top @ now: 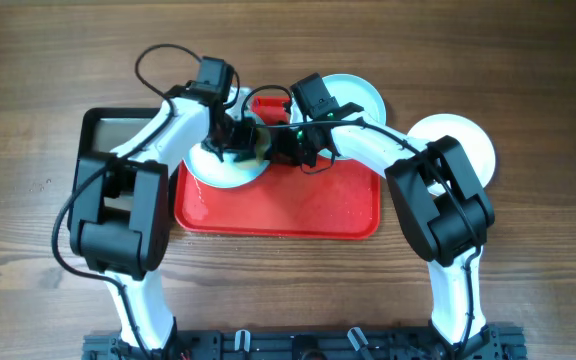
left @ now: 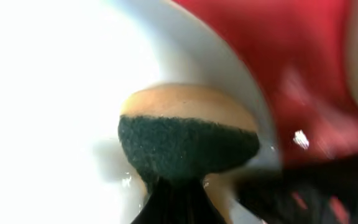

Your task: Clean dirty plates on tray and stack at the side

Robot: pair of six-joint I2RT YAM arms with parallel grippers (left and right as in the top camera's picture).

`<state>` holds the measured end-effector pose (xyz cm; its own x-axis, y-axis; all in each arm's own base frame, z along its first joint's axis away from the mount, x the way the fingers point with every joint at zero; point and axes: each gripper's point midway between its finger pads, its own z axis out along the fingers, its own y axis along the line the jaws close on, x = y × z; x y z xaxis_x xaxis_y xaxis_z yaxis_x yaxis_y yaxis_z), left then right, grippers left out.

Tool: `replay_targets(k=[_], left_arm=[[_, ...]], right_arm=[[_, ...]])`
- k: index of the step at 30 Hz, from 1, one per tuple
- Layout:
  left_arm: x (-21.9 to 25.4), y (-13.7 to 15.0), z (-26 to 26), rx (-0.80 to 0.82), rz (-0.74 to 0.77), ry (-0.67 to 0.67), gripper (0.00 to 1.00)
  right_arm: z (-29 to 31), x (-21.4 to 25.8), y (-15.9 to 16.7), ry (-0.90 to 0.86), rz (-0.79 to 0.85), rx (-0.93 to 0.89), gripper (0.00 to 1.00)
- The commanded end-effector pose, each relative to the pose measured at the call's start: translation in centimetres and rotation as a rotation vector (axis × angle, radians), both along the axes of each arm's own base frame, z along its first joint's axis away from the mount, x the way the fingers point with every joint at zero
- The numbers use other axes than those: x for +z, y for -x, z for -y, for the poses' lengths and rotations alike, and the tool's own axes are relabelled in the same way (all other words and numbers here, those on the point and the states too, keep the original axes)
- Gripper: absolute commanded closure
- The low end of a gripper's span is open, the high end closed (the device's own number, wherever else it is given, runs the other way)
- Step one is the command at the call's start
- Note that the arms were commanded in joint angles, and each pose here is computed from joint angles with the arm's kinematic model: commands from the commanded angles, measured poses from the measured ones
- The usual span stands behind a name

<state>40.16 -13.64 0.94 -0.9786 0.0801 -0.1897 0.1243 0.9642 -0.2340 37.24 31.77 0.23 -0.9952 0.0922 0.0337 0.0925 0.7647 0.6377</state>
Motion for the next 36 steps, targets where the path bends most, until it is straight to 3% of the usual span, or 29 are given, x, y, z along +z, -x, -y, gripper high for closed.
replay_targets(k=[1, 5, 10, 18, 24, 28, 36], left_arm=[[-0.3, -1.9, -10.9, 0.49, 0.128, -0.5, 0.96], [0.4, -0.4, -12.7, 0.59, 0.096, -0.588, 0.96], [2.6, 0.6, -12.8, 0.598, -0.011, -0.569, 0.96], [9.7, -3.8, -10.1, 0.514, 0.067, -0.358, 0.96], [10.6, -4.3, -10.2, 0.52, 0.085, -0.351, 0.96], [10.6, -4.5, -11.0, 0.54, 0.09, -0.349, 0.96], [10.6, -4.4, -12.5, 0.573, 0.074, -0.349, 0.96]], right_arm=[[0.4, -2.6, 1.3, 0.044, -0.057, 0.007, 0.96], [0.4, -2.7, 1.4, 0.045, -0.058, 0.01, 0.96], [0.5, -2.7, 1.4, 0.046, -0.058, 0.01, 0.96], [0.5, -2.7, 1.4, 0.046, -0.057, 0.012, 0.96], [0.4, -2.6, 1.3, 0.044, -0.053, 0.016, 0.96], [0.6, 0.5, 0.5, 0.054, 0.058, 0.061, 0.96], [7.5, 9.5, 0.0, 0.418, 0.329, -0.015, 0.96]])
